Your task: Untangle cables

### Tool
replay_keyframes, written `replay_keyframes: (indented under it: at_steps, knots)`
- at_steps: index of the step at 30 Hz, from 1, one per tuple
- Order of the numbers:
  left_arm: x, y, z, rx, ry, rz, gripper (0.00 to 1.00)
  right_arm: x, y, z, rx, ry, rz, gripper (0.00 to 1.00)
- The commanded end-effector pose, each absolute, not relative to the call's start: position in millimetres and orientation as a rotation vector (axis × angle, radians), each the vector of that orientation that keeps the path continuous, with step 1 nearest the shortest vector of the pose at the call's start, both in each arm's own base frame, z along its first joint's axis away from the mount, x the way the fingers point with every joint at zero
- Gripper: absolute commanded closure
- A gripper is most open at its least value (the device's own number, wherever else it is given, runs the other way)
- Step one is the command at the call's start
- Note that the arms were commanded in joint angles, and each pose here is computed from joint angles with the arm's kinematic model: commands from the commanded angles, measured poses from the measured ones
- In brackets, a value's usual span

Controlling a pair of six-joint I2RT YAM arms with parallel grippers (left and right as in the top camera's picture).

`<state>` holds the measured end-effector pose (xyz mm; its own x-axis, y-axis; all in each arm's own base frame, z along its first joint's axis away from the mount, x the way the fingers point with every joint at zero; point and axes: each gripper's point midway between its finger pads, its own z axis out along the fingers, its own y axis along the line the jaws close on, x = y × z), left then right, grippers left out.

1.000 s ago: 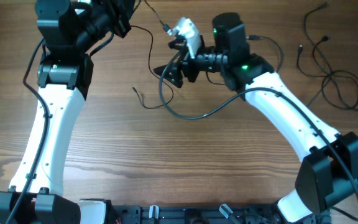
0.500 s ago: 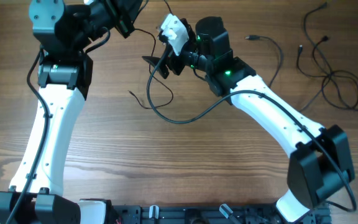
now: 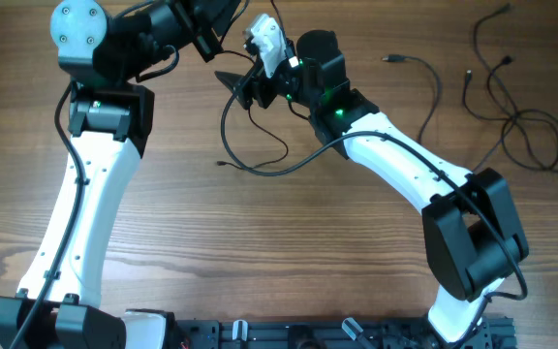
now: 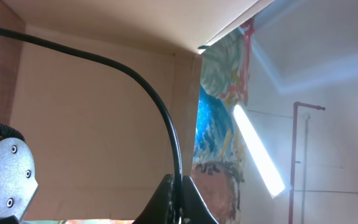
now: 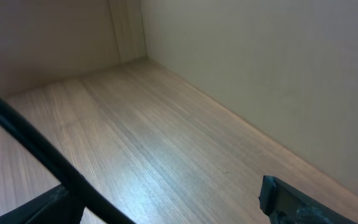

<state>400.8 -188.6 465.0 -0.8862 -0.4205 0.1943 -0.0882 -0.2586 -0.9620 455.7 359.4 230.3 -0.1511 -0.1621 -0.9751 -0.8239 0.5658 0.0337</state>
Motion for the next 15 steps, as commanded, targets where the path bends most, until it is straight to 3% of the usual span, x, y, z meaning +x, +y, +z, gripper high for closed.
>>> replay_keyframes:
  at_steps: [1, 4, 6, 7, 9, 10, 13, 15]
  knots:
    - [404.2, -180.2, 466.7, -0.631, 1.740, -2.232, 0.96, 451.7, 363.8, 231.3, -0.816, 1.676, 0.806, 0.10]
    - [411.4, -167.1, 466.6, -0.664, 1.709, -2.209, 0.96, 445.8, 364.5, 240.2, -0.836, 1.655, 0.829, 0.14]
    - [412.8, -163.5, 466.6, -0.669, 1.703, -2.203, 0.96, 445.5, 364.3, 242.1, -0.837, 1.650, 0.828, 0.25]
    - [413.1, -162.7, 466.6, -0.671, 1.702, -2.202, 0.96, 445.5, 364.3, 241.8, -0.836, 1.652, 0.829, 0.33]
    - [413.1, -162.7, 466.6, -0.671, 1.702, -2.202, 0.96, 445.3, 364.3, 241.6, -0.835, 1.654, 0.831, 0.63]
    - [413.1, -162.7, 466.6, -0.671, 1.702, -2.202, 0.96, 445.4, 364.3, 241.7, -0.835, 1.653, 0.831, 0.69]
    - [413.1, -162.7, 466.6, -0.671, 1.702, -2.202, 0.96, 443.4, 366.0, 243.7, -0.845, 1.641, 0.844, 0.73]
    - [413.1, -162.7, 466.6, -0.671, 1.702, -2.202, 0.96, 439.7, 368.4, 245.2, -0.863, 1.628, 0.867, 0.66]
